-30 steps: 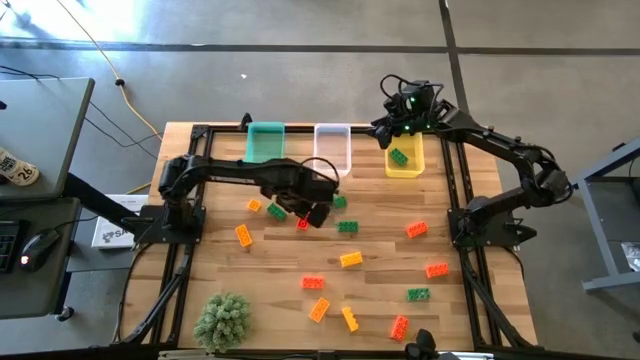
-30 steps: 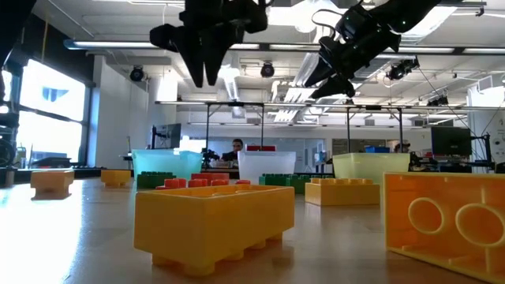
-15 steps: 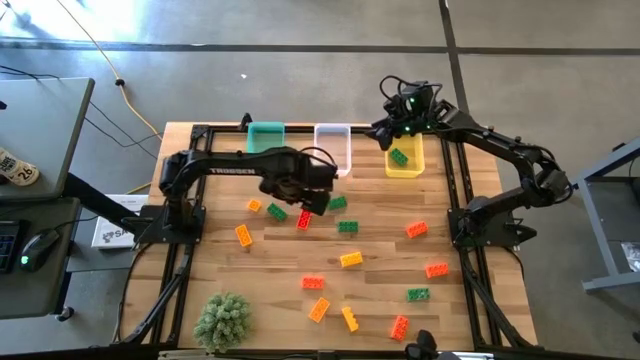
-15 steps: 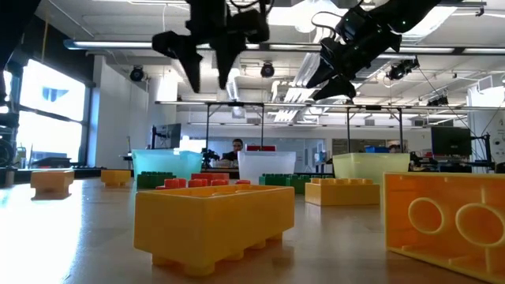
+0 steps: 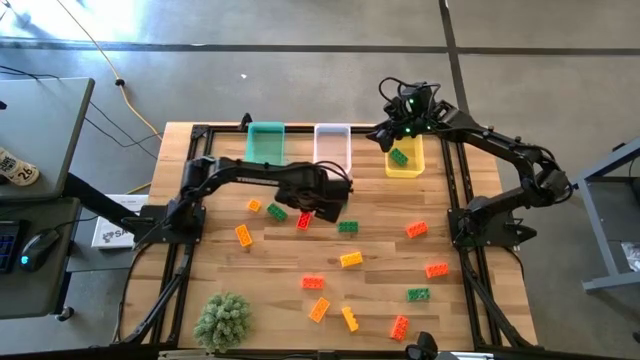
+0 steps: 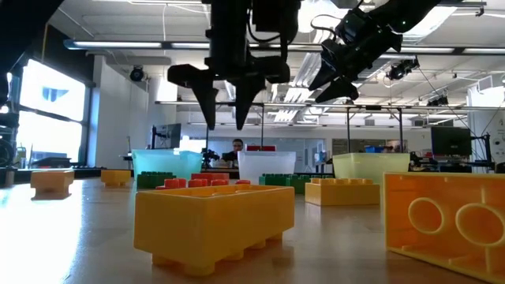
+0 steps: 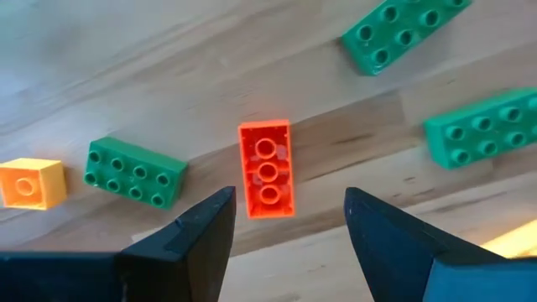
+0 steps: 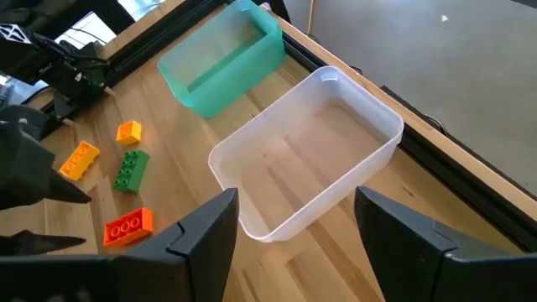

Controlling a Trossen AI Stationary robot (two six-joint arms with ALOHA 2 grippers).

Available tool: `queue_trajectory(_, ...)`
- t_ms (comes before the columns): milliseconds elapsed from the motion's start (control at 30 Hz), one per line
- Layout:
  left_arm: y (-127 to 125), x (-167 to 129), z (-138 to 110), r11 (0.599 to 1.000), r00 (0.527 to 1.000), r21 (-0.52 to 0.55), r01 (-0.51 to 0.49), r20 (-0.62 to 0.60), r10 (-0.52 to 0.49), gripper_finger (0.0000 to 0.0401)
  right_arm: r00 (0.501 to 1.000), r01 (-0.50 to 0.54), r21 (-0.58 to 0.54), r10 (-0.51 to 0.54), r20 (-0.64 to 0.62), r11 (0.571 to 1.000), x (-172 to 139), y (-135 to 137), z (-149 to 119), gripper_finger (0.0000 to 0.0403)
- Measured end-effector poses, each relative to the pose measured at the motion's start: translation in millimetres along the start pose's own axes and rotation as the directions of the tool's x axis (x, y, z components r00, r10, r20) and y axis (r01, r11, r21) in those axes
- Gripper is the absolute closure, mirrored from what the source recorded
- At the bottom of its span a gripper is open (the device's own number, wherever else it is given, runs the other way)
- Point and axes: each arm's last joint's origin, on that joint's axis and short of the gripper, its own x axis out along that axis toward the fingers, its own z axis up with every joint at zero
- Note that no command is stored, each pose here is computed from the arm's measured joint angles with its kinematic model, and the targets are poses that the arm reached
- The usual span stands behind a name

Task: Sort & place blocks by color
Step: Put the orange game piece into the blue bin

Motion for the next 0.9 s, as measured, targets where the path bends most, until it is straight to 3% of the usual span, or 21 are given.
queue_trajectory(467, -12, 42, 2, 0.996, 0.995, 0.023, -0.087, -0.051, 0.088, 0.0189, 1.0, 0.001, -0.006, -0.001, -0.013, 1.0, 0, 0, -1, 0.0176)
queue_trajectory(900, -11, 49, 5, 0.995, 0.992, 0.016, -0.103, -0.069, 0.104, 0.019, 1.0, 0.002, -0.01, -0.002, -0.02, 1.0, 0, 0, -2, 0.0176)
